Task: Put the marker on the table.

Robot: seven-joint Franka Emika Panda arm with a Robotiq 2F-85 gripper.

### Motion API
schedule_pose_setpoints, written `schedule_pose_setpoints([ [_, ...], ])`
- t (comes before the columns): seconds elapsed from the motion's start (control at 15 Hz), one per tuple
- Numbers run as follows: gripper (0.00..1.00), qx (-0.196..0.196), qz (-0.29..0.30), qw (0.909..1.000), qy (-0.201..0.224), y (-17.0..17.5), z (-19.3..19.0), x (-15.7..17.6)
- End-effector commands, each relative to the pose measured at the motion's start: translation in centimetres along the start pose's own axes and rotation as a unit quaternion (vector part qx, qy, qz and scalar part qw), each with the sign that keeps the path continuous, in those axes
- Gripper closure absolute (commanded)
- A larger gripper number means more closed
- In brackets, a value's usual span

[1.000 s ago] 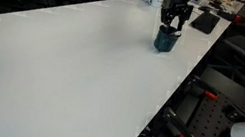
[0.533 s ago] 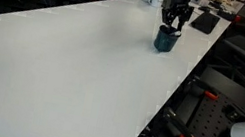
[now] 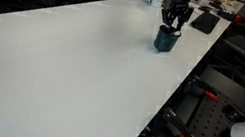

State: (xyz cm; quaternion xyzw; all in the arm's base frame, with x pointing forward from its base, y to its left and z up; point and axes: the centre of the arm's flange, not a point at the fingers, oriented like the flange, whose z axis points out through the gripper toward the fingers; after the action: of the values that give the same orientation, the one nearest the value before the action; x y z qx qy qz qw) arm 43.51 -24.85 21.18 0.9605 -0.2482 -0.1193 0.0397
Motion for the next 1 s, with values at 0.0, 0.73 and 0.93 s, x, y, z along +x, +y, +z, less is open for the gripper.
schedule_pose_setpoints([
  [0.0, 0.49, 0.010, -0.002, 0.9999, -0.009, 0.7, 0.7, 0.5],
  [0.73, 0.99, 0.007, 0.010, 0.9990, -0.043, 0.7, 4.1, 1.6],
  [0.93, 0.95, 0.005, 0.012, 0.9989, -0.045, 0.7, 4.0, 1.6],
])
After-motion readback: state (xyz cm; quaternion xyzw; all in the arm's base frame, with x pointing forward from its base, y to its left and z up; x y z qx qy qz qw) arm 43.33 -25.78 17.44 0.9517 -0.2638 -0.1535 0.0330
